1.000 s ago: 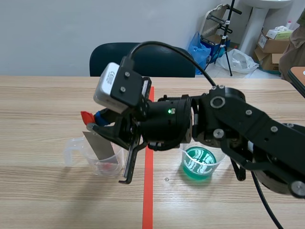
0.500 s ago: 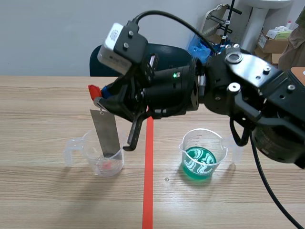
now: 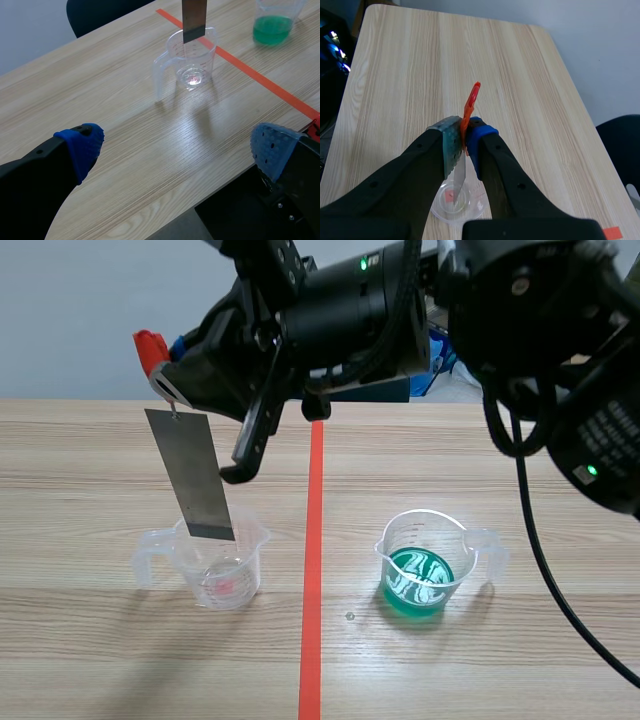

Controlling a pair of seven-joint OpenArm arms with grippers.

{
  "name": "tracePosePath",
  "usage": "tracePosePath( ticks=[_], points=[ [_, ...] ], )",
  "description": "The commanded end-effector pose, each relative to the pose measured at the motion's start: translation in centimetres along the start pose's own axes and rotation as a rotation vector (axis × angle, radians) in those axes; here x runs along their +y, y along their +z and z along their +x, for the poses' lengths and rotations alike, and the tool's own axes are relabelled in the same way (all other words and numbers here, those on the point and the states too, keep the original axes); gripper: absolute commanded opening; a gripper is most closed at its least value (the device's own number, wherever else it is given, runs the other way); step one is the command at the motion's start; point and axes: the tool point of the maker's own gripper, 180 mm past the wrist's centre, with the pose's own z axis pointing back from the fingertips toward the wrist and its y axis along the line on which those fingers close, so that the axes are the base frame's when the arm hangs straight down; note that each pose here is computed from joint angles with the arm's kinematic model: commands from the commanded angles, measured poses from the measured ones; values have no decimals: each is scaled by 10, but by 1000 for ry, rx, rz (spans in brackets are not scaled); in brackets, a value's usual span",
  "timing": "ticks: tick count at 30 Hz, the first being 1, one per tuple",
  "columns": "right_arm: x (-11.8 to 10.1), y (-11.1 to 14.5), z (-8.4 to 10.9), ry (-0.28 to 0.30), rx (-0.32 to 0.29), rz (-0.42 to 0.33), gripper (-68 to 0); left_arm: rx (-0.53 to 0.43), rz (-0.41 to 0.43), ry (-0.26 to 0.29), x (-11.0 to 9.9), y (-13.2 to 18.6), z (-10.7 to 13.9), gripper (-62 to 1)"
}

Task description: Do the redox reaction experiment

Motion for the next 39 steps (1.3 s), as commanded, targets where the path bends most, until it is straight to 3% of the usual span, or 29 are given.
tracePosePath(
  ticks=[1, 15, 39],
  points=[
    [-9, 3, 17, 17, -35, -8, -667, -25, 8, 9, 1, 0, 5, 14],
    [-25, 5, 38, -45, -27, -25, -667, -25, 8, 9, 1, 0, 5, 14],
    [-25, 6, 41, -46, -33, -20, -667, -25, 8, 9, 1, 0, 5, 14]
  ],
)
